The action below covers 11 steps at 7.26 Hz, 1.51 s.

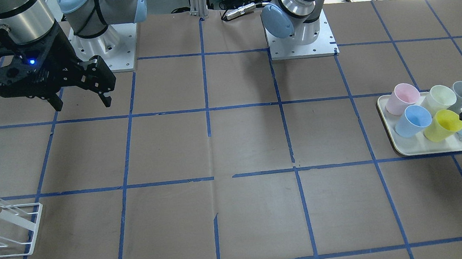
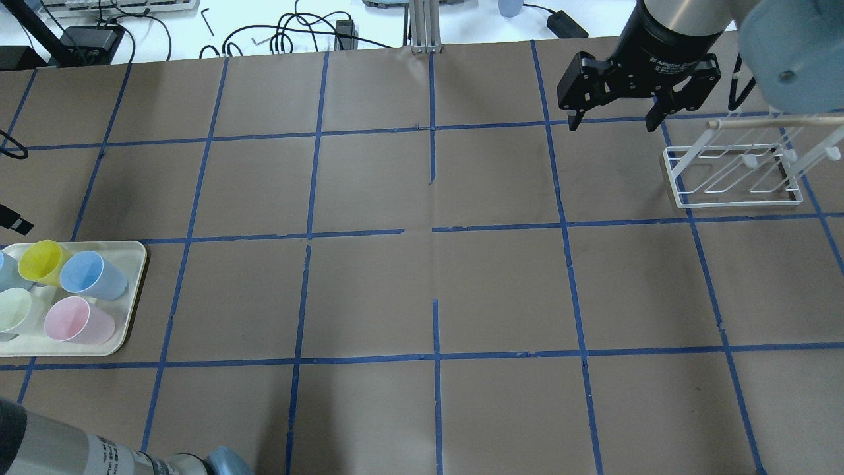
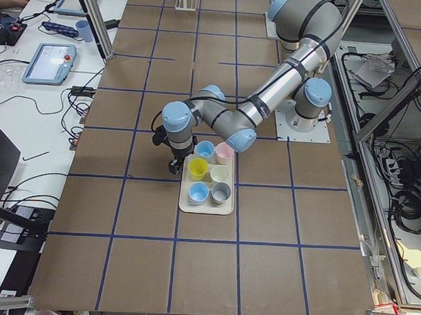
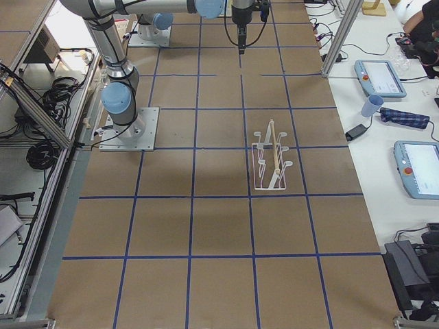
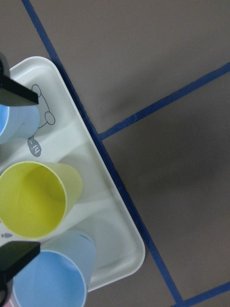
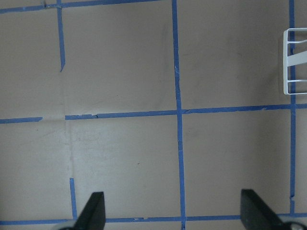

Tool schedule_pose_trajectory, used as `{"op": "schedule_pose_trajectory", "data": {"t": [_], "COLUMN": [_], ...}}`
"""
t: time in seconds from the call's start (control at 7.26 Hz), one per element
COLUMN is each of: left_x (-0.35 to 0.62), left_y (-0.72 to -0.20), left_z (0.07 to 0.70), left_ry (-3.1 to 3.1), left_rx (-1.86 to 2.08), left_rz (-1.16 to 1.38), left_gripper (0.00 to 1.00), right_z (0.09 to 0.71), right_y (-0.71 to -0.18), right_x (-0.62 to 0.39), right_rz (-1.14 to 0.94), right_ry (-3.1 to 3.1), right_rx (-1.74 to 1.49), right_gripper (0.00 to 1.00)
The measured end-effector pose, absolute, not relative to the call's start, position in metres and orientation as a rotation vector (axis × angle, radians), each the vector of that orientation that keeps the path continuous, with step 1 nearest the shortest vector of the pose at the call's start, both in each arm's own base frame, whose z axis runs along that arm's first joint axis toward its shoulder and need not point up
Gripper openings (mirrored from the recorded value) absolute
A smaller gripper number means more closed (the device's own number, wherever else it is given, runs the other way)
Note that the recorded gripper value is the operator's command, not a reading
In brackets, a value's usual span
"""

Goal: Transfer IKEA cup to right arm and place on rack

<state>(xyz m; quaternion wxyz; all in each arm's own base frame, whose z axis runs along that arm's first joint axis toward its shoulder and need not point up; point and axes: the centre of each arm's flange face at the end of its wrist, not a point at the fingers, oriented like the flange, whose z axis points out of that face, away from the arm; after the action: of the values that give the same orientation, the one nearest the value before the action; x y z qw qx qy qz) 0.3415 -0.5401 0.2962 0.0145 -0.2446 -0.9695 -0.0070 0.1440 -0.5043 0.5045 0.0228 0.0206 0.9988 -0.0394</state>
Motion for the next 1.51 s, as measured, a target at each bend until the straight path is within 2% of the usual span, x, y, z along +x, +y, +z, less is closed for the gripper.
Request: {"op": "schedule_pose_trajectory", "data": {"t": [0.83, 0.96, 1.24, 1.38, 1.51], "left_x": [0.345, 0.350, 0.363, 0.365, 0.364], "left_y": [-0.528, -0.525, -0.516, -0.514, -0.513], "left_z": [0.245, 0.241, 0.229, 0.225, 0.222], "left_ry": [-3.033, -3.039, -3.030, -3.022, -3.016], "left_rx": [-0.833, -0.826, -0.791, -0.783, -0.781], "left_rz": [-0.052, -0.058, -0.068, -0.072, -0.075], "left_gripper": [1.00, 0.97, 0.85, 0.71, 0.54], "right_z": [0.505, 0.505, 0.505, 0.505, 0.505], "right_y": [-0.505, -0.505, -0.505, -0.505, -0.505], "right_x": [0.144, 0.144, 0.144, 0.144, 0.144], "right_rz": [-0.124, -0.124, -0.124, -0.124, -0.124], "right_ry": [3.093, 3.093, 3.093, 3.093, 3.093], "right_rx": [0.064, 0.064, 0.064, 0.064, 0.064], "right_gripper": [1.00, 1.00, 1.00, 1.00, 1.00]}}
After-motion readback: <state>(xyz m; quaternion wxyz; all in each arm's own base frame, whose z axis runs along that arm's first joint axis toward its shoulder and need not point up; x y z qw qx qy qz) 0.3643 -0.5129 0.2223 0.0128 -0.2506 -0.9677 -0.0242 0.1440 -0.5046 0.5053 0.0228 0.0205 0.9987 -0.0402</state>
